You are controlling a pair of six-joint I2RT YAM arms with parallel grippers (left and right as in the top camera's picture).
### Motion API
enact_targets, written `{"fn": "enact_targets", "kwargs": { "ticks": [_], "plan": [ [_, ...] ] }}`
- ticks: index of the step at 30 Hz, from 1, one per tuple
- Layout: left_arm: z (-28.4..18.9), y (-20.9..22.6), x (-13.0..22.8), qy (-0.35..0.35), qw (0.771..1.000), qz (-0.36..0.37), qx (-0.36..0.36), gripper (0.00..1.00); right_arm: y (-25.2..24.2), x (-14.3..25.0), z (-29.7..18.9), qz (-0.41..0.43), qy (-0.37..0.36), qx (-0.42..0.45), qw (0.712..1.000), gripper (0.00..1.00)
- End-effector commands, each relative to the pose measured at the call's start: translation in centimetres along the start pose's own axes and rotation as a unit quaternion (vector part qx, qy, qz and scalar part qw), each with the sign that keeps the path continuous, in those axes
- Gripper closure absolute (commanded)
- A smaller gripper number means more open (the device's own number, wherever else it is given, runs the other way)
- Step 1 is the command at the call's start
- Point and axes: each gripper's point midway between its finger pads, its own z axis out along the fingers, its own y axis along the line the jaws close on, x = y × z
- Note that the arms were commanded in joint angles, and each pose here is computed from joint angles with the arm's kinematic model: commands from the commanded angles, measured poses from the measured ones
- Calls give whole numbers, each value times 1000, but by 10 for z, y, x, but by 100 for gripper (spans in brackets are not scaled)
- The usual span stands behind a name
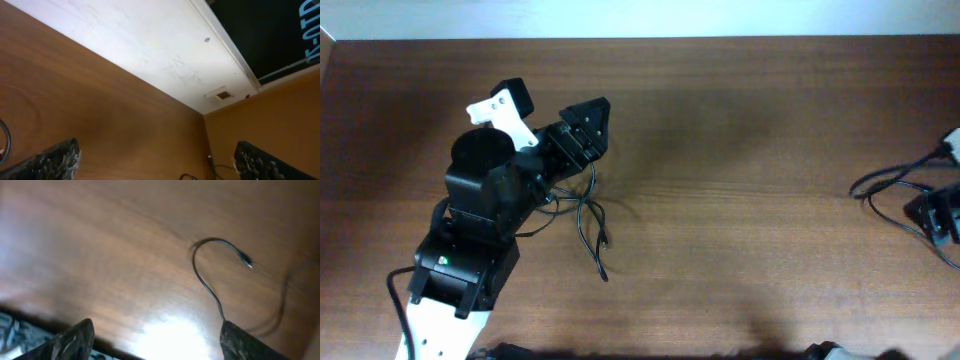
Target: Untangle cables
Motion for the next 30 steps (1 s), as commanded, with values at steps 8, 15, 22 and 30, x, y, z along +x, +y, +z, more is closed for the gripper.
{"fn": "enact_targets", "kwargs": {
  "ticks": [8,15,22,30],
  "plan": [
    [-5,-2,-8,-18,1000,-2,-1,1,21,9,92,-195,-52,-174,964,25],
    [-5,-6,-12,-24,1000,0,7,0,-26,6,117,-239,-35,-78,967,34],
    [-5,-7,-12,-25,1000,0,10,0,-70,60,156,-240,130,-67,960,52],
    [-5,-3,-16,-36,999,2,-2,1,-77,87,183,-178,155,-105,966,30]
  ]
}}
